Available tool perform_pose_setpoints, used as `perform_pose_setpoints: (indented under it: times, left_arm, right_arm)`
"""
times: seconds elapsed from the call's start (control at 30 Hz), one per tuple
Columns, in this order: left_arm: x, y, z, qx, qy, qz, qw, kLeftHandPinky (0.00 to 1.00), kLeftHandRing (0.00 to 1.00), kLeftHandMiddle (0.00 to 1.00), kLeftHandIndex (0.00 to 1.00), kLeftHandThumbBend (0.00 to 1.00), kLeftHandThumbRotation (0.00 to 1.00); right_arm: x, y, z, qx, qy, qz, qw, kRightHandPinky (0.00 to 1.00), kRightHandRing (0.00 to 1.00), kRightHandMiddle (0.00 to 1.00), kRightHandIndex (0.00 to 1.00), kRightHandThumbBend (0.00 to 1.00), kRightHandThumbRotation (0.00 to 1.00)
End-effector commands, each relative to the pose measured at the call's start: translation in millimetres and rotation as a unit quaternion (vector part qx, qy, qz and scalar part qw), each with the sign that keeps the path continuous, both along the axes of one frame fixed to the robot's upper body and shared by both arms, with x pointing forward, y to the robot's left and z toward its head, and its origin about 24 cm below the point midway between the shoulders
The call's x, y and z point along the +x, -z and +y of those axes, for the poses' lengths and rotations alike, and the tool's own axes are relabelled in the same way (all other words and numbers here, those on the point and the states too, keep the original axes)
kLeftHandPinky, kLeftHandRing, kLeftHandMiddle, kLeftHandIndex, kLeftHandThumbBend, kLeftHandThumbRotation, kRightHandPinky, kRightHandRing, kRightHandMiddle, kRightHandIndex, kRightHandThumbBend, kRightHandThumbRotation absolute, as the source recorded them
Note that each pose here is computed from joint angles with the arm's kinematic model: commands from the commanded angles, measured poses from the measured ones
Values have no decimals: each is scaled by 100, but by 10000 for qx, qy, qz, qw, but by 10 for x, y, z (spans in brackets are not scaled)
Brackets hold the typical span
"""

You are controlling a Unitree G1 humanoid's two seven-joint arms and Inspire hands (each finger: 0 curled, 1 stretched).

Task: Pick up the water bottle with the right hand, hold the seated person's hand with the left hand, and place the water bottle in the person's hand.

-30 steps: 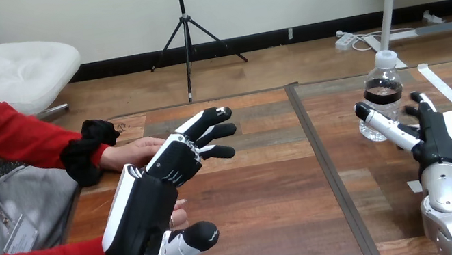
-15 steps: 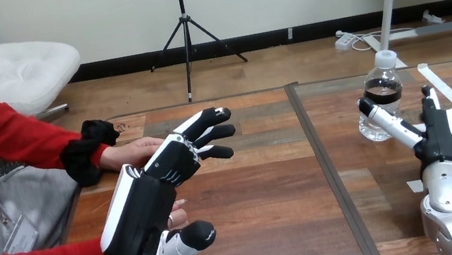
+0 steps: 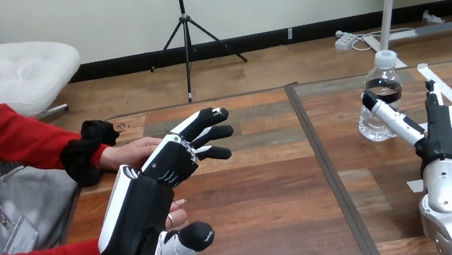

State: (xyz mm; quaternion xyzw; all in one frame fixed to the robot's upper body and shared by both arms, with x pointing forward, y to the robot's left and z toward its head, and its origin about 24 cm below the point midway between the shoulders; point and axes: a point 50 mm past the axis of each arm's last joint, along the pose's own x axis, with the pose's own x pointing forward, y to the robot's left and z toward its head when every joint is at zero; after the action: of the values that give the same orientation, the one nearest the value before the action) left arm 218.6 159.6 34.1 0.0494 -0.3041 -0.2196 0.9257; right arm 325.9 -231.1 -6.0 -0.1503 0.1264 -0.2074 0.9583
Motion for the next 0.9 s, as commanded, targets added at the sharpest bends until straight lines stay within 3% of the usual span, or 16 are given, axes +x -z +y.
perform_pose_setpoints:
  times: [0.0,0.87]
  left_arm:
    - [112,-113,10,-54,7,-279,9996,70,81,86,84,100,81]
    - [87,-111,24,-76,138,-258,9995,71,82,87,84,100,79]
  right_arm:
    - [214,-332,63,-80,-148,-729,9972,100,100,100,100,100,60]
    - [311,-458,-27,-167,-244,-572,9979,100,100,100,100,100,59]
